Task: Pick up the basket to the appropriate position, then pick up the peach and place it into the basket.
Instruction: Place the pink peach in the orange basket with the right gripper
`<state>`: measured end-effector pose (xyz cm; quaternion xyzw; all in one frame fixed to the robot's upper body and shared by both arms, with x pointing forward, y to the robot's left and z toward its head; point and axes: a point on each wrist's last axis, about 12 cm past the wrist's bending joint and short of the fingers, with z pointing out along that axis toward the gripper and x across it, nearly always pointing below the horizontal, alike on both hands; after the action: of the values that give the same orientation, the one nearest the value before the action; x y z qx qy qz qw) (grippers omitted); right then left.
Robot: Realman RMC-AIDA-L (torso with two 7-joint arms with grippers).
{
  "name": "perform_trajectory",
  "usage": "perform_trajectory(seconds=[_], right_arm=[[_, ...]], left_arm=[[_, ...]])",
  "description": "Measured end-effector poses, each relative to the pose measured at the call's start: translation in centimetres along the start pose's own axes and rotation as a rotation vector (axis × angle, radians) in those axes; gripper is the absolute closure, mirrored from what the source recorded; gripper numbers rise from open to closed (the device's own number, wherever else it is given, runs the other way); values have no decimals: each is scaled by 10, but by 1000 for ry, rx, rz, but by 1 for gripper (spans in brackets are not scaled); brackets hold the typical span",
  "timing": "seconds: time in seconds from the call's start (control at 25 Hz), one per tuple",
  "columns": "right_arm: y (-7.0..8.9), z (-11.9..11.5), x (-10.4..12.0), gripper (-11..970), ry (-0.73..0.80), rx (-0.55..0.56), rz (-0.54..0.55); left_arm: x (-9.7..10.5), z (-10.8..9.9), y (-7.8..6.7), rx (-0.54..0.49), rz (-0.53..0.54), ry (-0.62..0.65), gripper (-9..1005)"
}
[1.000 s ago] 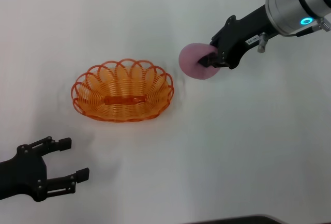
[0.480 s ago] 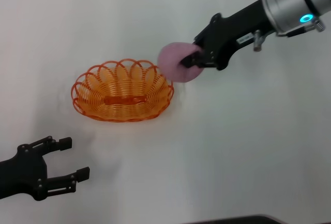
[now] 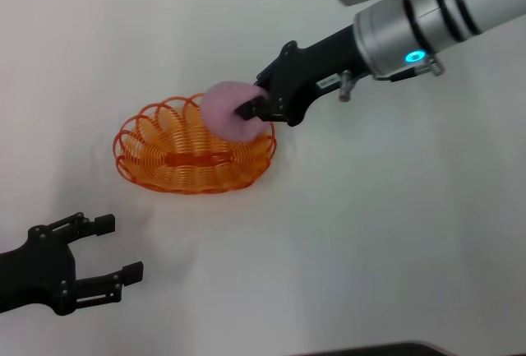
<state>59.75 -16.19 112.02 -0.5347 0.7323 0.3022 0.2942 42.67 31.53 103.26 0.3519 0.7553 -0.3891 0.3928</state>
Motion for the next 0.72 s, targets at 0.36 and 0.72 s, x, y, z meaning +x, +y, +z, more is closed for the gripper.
perform_trajectory(seconds=[0.36, 0.72], right_arm=[[-1, 20, 1, 843, 31, -1, -11], [6, 27, 8, 769, 39, -31, -67]], left_arm=[[0, 0, 0, -2, 0, -3, 107], [1, -1, 0, -4, -1, -2, 108]])
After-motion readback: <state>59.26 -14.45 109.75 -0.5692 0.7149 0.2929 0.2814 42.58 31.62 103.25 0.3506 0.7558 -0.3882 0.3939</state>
